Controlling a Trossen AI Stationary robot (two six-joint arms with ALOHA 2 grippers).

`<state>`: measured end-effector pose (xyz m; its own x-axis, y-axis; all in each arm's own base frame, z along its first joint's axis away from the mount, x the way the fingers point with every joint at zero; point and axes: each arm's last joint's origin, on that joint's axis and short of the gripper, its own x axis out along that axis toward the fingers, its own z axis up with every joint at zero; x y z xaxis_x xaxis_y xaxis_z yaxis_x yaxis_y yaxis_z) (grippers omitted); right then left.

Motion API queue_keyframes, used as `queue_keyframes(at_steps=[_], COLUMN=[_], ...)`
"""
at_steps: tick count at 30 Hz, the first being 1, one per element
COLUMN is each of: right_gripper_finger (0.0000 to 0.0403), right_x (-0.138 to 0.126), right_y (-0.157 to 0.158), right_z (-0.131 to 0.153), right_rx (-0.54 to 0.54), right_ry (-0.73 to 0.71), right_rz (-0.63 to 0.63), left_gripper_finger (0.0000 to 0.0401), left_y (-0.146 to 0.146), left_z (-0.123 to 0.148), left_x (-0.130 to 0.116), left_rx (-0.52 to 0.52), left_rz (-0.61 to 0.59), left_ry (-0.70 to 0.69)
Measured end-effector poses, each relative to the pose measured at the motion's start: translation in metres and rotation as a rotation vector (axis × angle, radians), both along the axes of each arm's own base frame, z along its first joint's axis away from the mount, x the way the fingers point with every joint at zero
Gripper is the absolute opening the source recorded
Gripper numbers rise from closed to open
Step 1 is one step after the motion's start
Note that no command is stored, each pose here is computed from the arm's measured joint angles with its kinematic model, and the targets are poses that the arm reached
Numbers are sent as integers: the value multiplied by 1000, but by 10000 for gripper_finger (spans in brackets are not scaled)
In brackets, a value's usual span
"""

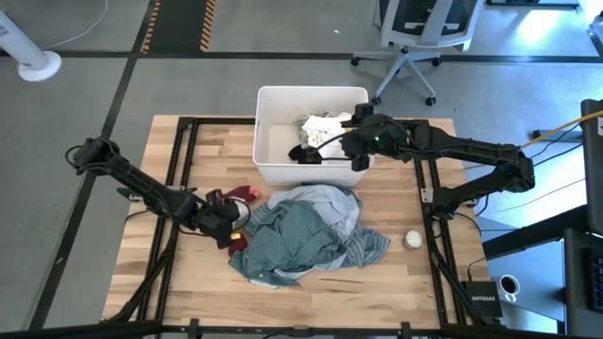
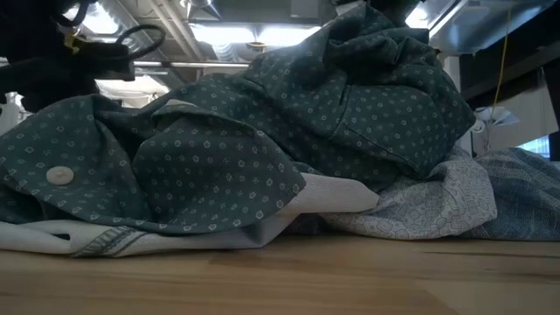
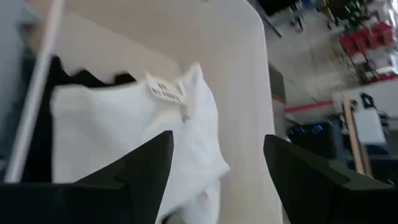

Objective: Sort clothes
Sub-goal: Put the white sock into the white bin

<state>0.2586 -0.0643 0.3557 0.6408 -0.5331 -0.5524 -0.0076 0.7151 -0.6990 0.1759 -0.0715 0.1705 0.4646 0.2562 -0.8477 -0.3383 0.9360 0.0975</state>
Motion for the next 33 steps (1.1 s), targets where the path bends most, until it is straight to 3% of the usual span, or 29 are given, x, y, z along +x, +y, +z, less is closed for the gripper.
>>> queue_keyframes(at_steps=[4, 10, 17, 26, 33], right_gripper_finger=[269, 269, 269, 269, 269], right_x=[6, 16, 26, 55, 92], right_y=[11, 41, 76, 100, 109], right_z=[4, 14, 22, 4, -26], right_rx=[6, -57, -66, -22, -4], right_ry=[-46, -139, -251, -282, -292], right_rz=[80, 239, 405, 542, 614], left_gripper_finger=[5, 7, 6, 5, 3], left_y=[0, 3, 4, -1, 2], left_z=[17, 66, 118, 147, 159], left_x=[3, 1, 6, 28, 36], left_rx=[42, 123, 181, 286, 341], left_rz=[-4, 17, 1, -116, -136], left_ry=[-9, -62, -297, -550, -637])
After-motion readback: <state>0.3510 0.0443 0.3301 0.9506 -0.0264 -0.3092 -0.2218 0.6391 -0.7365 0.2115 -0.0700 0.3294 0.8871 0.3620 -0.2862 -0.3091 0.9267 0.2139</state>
